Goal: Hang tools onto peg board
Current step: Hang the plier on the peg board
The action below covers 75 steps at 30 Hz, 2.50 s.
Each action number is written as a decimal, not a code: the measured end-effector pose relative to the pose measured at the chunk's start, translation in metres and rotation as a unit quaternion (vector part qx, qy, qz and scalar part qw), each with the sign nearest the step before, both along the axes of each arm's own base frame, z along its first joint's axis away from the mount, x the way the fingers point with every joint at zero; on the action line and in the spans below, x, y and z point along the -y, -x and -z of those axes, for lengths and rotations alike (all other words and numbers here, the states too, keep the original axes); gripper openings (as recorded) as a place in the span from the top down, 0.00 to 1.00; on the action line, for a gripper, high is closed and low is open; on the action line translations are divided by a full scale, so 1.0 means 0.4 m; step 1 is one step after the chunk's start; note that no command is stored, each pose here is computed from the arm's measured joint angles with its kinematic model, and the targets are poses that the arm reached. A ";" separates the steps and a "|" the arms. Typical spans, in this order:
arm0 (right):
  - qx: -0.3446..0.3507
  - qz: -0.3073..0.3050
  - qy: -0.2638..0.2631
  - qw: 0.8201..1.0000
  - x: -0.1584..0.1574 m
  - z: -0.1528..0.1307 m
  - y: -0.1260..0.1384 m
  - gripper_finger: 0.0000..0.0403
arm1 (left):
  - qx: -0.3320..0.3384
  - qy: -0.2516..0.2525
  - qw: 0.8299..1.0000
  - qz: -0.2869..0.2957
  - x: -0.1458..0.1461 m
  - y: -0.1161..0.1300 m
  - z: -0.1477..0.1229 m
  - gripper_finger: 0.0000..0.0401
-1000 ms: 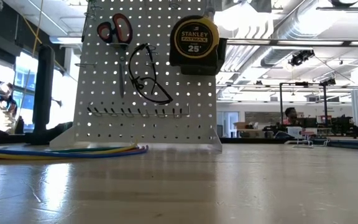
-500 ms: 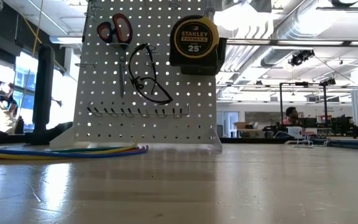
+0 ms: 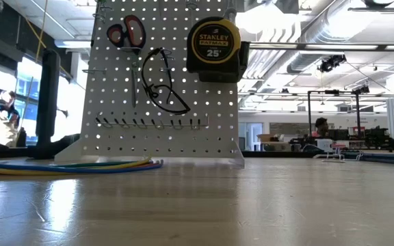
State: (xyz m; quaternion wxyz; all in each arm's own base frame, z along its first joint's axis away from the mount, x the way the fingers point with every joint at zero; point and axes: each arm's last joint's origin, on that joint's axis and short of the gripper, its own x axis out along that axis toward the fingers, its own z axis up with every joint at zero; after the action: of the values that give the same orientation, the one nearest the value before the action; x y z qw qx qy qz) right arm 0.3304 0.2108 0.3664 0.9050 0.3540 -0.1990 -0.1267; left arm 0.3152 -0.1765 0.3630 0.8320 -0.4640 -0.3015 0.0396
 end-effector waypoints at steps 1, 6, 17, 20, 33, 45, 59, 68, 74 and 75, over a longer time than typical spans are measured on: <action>0.005 -0.005 0.002 1.000 0.006 -0.001 -0.004 0.51 | 0.001 0.001 1.000 0.000 0.000 0.000 0.000 0.94; 0.020 -0.009 0.004 1.000 0.026 -0.007 -0.016 0.51 | 0.002 0.002 1.000 -0.001 -0.001 0.002 -0.003 0.94; 0.044 0.017 0.022 0.999 0.037 -0.027 -0.006 0.51 | -0.001 -0.008 1.000 0.000 -0.005 -0.003 -0.003 0.94; 0.039 0.026 0.018 0.999 0.039 -0.025 -0.007 0.56 | -0.002 -0.009 1.000 -0.003 -0.009 -0.006 -0.001 0.94; 0.023 0.040 0.045 0.998 0.047 -0.024 -0.013 0.83 | -0.016 0.020 0.999 0.024 -0.007 -0.017 0.010 0.94; 0.012 0.055 0.029 0.998 0.029 -0.022 0.001 0.83 | -0.045 -0.037 0.998 -0.002 -0.001 -0.020 0.021 0.69; -0.018 0.081 0.023 0.996 -0.006 -0.023 0.035 0.84 | -0.041 -0.050 0.998 -0.002 0.001 -0.016 0.016 0.58; 0.000 0.074 0.045 0.996 -0.003 -0.067 0.070 0.84 | -0.034 -0.098 0.994 -0.015 -0.015 0.035 -0.054 0.58; 0.030 0.044 0.068 0.996 0.005 -0.095 0.086 0.84 | -0.084 -0.125 0.989 -0.011 -0.001 0.030 -0.036 0.58; 0.029 0.042 0.072 0.996 0.004 -0.096 0.087 0.84 | -0.088 -0.123 0.988 -0.010 0.000 0.031 -0.035 0.58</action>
State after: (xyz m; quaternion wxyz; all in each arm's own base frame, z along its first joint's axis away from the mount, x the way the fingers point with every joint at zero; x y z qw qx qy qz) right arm 0.2955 0.2093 0.4048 0.9159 0.2831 -0.2480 -0.1394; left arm 0.3027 -0.1766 0.3771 0.9057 -0.3495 -0.2345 0.0508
